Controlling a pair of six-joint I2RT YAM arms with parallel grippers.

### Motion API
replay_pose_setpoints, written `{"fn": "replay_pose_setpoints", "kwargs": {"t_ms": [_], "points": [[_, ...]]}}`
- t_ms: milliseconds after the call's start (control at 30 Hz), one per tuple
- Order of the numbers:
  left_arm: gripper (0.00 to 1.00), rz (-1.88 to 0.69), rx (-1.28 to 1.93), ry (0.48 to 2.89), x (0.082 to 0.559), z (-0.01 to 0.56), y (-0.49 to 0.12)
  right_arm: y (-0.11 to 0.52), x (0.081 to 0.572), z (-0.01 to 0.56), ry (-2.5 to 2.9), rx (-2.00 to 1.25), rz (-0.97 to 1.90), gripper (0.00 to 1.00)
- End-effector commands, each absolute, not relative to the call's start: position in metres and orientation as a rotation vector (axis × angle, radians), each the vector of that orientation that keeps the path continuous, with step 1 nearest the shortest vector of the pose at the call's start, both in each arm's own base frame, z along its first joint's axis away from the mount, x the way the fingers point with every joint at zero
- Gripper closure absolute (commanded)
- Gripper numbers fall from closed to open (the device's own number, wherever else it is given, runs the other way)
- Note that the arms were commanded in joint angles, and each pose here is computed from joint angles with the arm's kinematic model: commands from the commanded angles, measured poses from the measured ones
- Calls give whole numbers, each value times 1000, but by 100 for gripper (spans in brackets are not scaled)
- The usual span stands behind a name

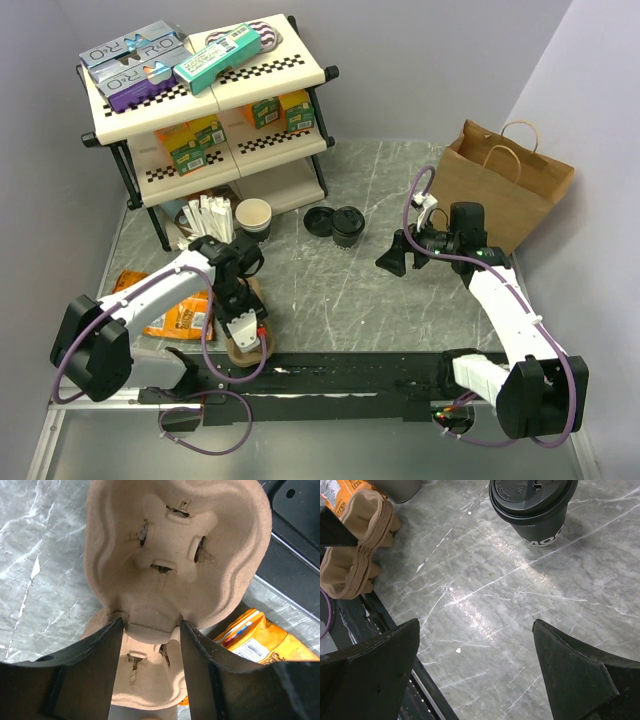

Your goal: Pack the takeout coffee

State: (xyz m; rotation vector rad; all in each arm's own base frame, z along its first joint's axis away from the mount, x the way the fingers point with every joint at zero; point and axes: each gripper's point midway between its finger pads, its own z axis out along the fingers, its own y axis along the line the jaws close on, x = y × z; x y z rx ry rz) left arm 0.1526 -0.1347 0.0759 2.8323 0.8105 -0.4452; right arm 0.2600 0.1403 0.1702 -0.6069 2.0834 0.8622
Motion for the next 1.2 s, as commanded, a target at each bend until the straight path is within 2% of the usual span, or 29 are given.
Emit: {"fn": "replay_pose_setpoints", "kwargs": {"t_ms": [0,200,467,533,667,700,1033,1167], "points": [[46,-442,2851,226,147,81,-153,140,264,179,2040,-609,851,0],[52,-410,2837,240,151,84,-156,140,263,178,2044,-606,849,0],[66,-342,2816,330,158,105,-155,140,266,180,2042,-604,857,0],[77,-361,2812,363,155,108,-154,141,267,181,2037,-603,858,0],[90,-365,2799,439,154,115,-152,141,268,181,2037,-601,864,0],[98,-372,2793,451,154,117,-152,141,268,181,2040,-599,868,0],[99,-393,2680,506,146,144,-160,145,266,189,2024,-618,898,0],[99,-417,2603,610,148,160,-168,151,264,209,1959,-667,935,0]]}}
